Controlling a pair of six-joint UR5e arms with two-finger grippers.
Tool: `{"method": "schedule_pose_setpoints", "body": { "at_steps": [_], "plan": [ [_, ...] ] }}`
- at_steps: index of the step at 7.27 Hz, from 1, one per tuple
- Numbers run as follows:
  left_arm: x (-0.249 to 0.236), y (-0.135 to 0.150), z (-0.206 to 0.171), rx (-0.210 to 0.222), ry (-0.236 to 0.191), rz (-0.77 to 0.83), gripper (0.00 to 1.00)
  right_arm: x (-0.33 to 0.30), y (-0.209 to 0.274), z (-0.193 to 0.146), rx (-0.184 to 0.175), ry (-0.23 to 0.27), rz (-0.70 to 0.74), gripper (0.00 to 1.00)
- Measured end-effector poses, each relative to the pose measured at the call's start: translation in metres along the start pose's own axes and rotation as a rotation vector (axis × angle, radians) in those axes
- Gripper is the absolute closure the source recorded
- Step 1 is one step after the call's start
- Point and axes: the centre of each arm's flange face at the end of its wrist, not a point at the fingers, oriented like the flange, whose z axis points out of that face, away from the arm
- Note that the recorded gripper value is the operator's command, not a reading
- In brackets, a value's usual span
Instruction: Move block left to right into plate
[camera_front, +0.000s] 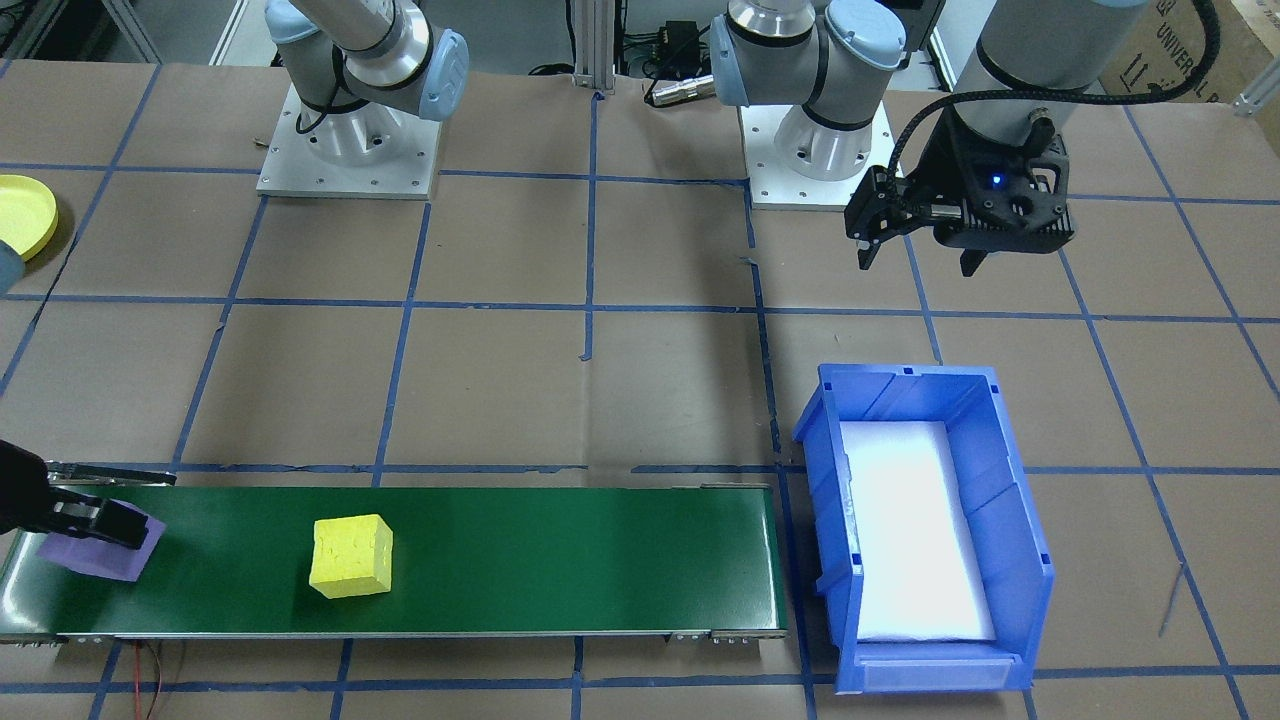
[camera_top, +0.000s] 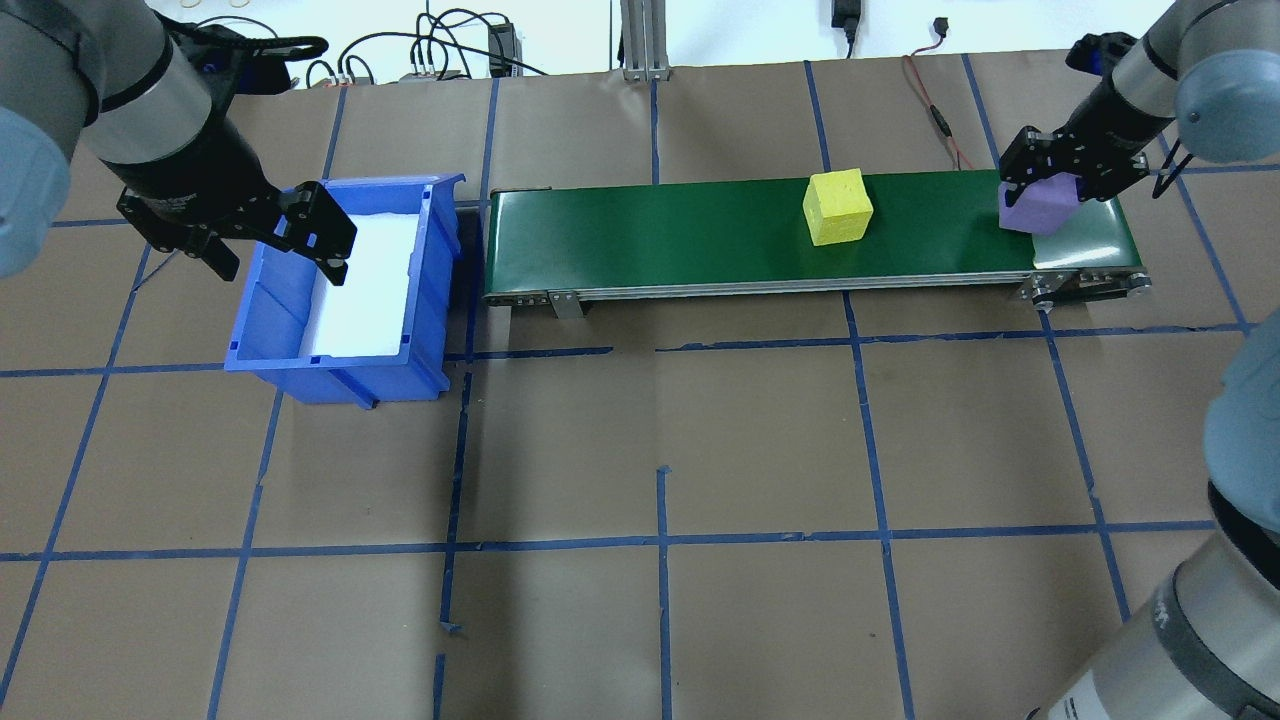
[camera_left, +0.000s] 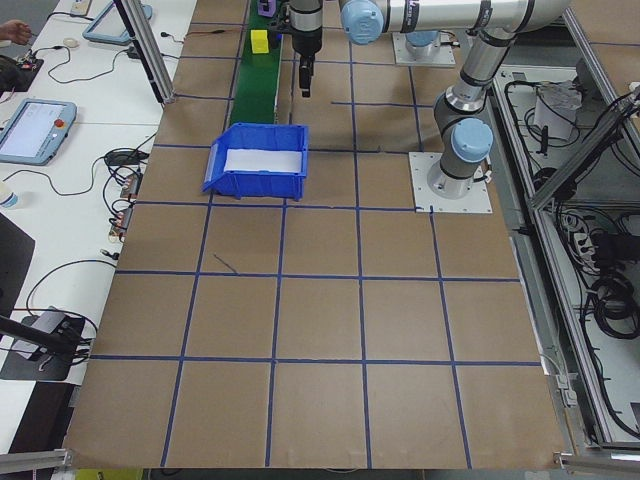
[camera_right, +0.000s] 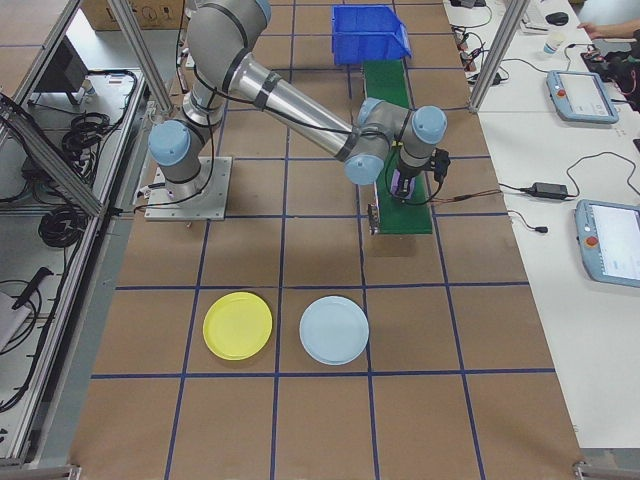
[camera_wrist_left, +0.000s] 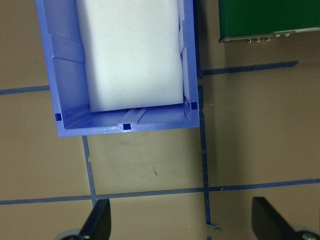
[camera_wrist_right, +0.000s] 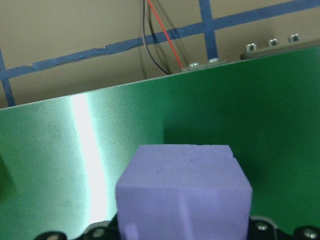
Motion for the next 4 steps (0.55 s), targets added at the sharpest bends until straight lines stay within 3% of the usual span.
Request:
{"method": "schedule_pose_setpoints", "body": {
  "at_steps": [2,3,4],
  "plan": [
    [0.002,-0.011,-0.004,0.058,-0.008,0.01,0.0,0.064,0.012,-0.043,0.013,0.081,-0.057,0.68],
    [0.003,-0.011,-0.01,0.084,-0.012,0.013,0.0,0.115,0.023,-0.052,-0.002,0.11,-0.092,0.68],
    [0.004,-0.01,-0.009,0.084,-0.014,0.012,0.0,0.17,0.039,-0.056,-0.035,0.144,-0.135,0.68]
  ]
}}
